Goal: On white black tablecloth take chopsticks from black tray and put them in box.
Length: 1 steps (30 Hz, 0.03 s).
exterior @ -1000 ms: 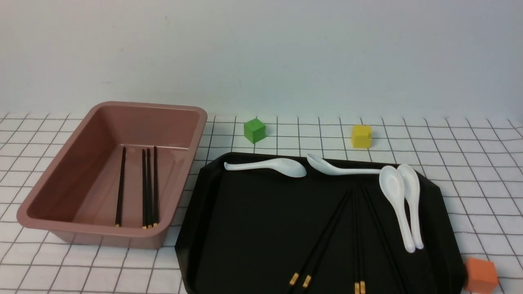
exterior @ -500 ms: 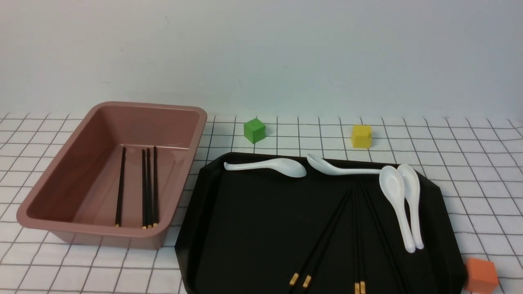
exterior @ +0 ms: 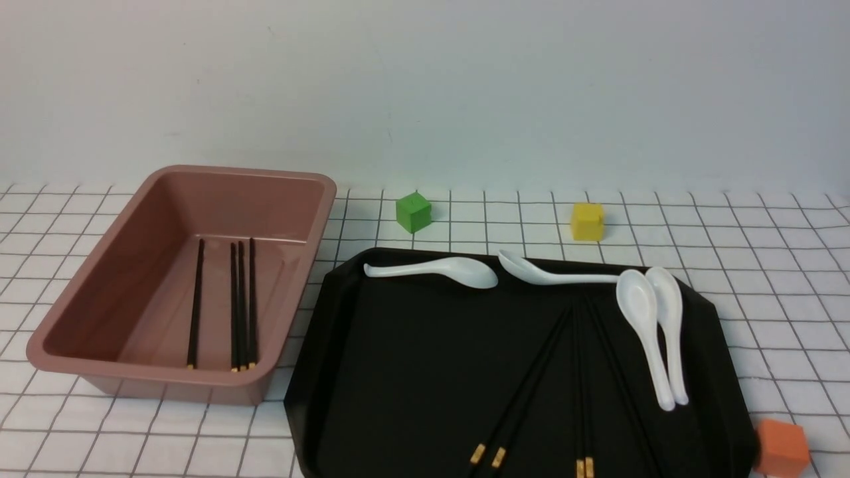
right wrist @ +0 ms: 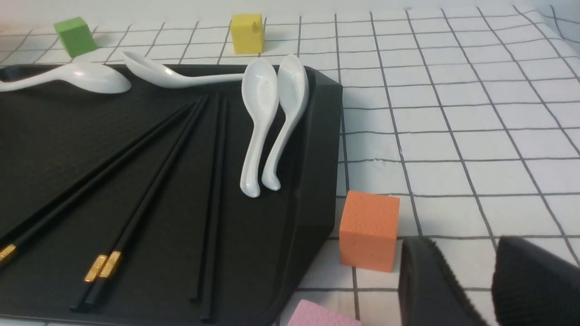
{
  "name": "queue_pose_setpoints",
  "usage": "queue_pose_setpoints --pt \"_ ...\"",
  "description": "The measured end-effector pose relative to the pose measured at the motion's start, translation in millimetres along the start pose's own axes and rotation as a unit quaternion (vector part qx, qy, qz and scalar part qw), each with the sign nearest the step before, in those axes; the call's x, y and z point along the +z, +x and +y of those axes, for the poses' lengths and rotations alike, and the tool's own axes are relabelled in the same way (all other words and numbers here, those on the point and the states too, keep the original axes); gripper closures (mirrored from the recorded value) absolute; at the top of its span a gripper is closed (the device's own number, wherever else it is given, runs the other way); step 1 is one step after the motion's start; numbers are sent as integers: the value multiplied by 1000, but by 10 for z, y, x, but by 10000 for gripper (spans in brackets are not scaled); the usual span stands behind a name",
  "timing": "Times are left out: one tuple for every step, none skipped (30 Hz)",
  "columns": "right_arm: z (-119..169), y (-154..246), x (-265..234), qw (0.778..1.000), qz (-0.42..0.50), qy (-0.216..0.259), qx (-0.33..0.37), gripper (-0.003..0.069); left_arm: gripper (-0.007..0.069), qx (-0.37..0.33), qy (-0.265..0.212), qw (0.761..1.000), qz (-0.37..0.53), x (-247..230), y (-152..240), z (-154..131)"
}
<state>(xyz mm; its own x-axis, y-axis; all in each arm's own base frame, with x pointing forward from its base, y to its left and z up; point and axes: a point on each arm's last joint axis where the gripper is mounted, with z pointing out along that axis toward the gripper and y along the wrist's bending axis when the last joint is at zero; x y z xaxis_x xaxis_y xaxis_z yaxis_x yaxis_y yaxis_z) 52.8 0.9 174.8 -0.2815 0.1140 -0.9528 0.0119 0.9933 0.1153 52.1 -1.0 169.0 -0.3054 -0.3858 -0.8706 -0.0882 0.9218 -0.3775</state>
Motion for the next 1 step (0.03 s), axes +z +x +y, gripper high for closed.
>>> queue_pose_setpoints --pt "0 0 0 1000 0 0 0 419 613 0 0 1000 0 0 0 0"
